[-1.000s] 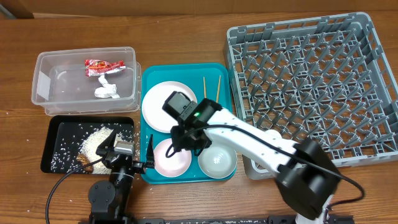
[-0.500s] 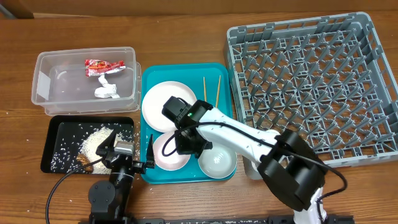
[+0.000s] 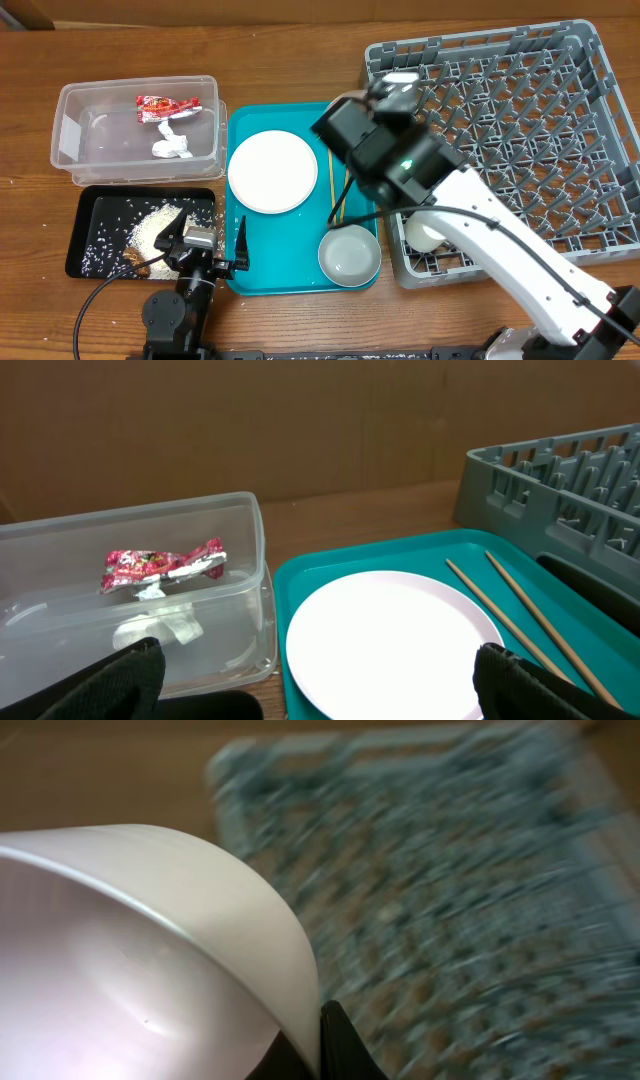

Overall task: Sort waste into correct bins and load items into the dishwasher
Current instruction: 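Place the bowl upright in the back of the dish rack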

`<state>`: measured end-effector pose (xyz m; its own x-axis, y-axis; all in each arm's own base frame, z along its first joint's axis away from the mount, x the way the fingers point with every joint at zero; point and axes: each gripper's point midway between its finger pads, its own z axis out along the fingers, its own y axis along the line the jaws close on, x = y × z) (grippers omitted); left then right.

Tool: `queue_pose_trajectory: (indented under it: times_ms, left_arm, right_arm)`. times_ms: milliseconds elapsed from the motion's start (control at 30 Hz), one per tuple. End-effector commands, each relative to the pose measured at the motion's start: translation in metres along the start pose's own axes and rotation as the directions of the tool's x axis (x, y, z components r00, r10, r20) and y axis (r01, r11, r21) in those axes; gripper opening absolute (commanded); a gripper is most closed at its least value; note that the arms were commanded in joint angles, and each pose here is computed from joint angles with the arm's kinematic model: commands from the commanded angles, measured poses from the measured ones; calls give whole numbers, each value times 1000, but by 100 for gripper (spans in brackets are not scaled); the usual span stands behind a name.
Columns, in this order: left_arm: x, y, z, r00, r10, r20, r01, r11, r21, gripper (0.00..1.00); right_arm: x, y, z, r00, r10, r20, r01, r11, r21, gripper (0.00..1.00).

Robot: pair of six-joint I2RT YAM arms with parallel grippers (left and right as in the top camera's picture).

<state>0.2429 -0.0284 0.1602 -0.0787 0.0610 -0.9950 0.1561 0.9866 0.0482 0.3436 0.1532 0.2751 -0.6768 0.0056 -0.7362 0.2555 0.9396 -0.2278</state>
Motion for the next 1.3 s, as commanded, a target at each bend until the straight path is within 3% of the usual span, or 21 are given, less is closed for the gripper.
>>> queue_pose_trajectory:
  times_ms: [0, 267, 567, 1000, 1267]
  left_arm:
    - [2, 1, 0, 1000, 8, 4, -8, 1000, -3, 100]
    - [2, 1, 0, 1000, 8, 4, -8, 1000, -3, 100]
    - [2, 1, 0, 1000, 8, 4, -8, 1000, -3, 100]
    - [2, 1, 0, 1000, 8, 4, -8, 1000, -3, 100]
    - [2, 1, 0, 1000, 8, 4, -8, 1000, -3, 100]
  right_arm:
    - [-41, -61, 19, 981, -23, 195, -47, 938, 344, 4]
    - [-36, -112, 88, 996, 11, 91, -58, 841, 538, 4]
    - [-5, -147, 148, 996, 3, -88, 55, 756, 652, 4]
    - [38, -139, 175, 954, -73, -292, 251, 729, 637, 4]
    - [36, -144, 171, 954, -92, -285, 265, 701, 662, 4]
